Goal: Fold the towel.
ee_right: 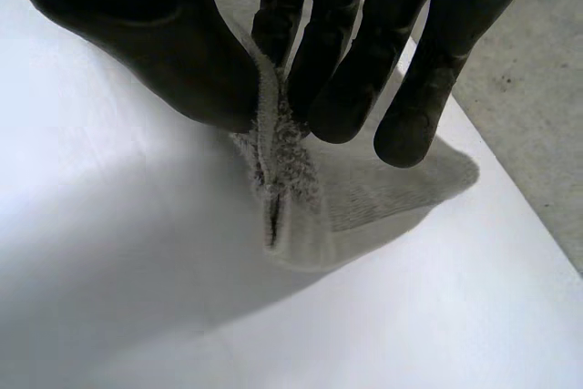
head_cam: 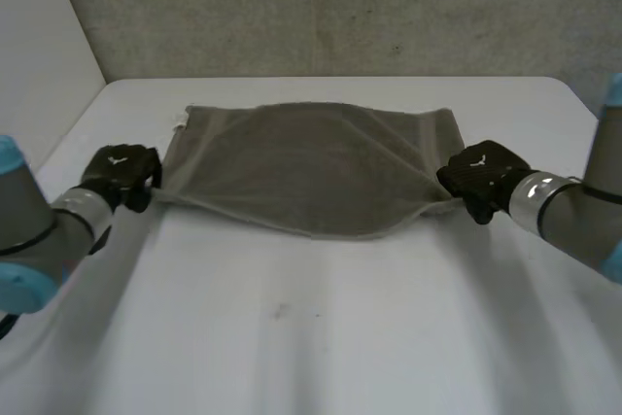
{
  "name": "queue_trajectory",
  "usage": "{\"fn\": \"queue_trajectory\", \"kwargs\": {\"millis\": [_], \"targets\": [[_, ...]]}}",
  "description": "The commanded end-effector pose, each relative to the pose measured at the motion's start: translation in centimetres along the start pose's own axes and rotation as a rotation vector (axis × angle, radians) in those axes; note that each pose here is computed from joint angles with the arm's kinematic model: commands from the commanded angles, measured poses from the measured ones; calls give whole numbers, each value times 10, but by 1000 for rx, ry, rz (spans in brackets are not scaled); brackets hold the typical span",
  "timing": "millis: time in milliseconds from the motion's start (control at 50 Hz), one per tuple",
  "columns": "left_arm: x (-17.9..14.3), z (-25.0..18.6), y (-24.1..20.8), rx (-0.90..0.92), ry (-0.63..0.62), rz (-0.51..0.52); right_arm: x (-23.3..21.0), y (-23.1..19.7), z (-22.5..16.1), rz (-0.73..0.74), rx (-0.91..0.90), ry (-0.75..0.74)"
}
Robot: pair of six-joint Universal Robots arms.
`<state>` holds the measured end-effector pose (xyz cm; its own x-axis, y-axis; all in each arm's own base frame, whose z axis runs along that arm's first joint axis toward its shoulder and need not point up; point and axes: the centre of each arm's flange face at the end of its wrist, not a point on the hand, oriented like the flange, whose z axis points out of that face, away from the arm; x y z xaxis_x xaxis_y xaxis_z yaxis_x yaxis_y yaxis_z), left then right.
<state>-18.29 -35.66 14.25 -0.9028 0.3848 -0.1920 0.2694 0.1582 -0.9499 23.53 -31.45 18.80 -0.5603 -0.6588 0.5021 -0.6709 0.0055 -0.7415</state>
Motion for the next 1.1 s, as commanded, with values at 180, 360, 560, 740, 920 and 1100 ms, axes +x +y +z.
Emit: {"fn": "queue_trajectory", "kwargs": {"millis": [180, 360, 560, 740, 920, 1100], "targets": [[-3, -112, -33, -77, 69, 25, 30, -28, -130, -114, -134, -20], [-17, -92, -46, 41, 103, 48, 41, -11, -85, -121, -125, -57], [-2, 1, -32, 10, 81, 76, 49, -5, -3, -104, -142, -12], [16, 75, -34, 99, 68, 96, 55, -3, 42, -94, -95, 102], [17, 109, -19, 71, 32, 99, 48, 1, 78, -128, -72, 160], [20, 109, -16, 53, 34, 93, 48, 4, 91, -101, -99, 216]]}}
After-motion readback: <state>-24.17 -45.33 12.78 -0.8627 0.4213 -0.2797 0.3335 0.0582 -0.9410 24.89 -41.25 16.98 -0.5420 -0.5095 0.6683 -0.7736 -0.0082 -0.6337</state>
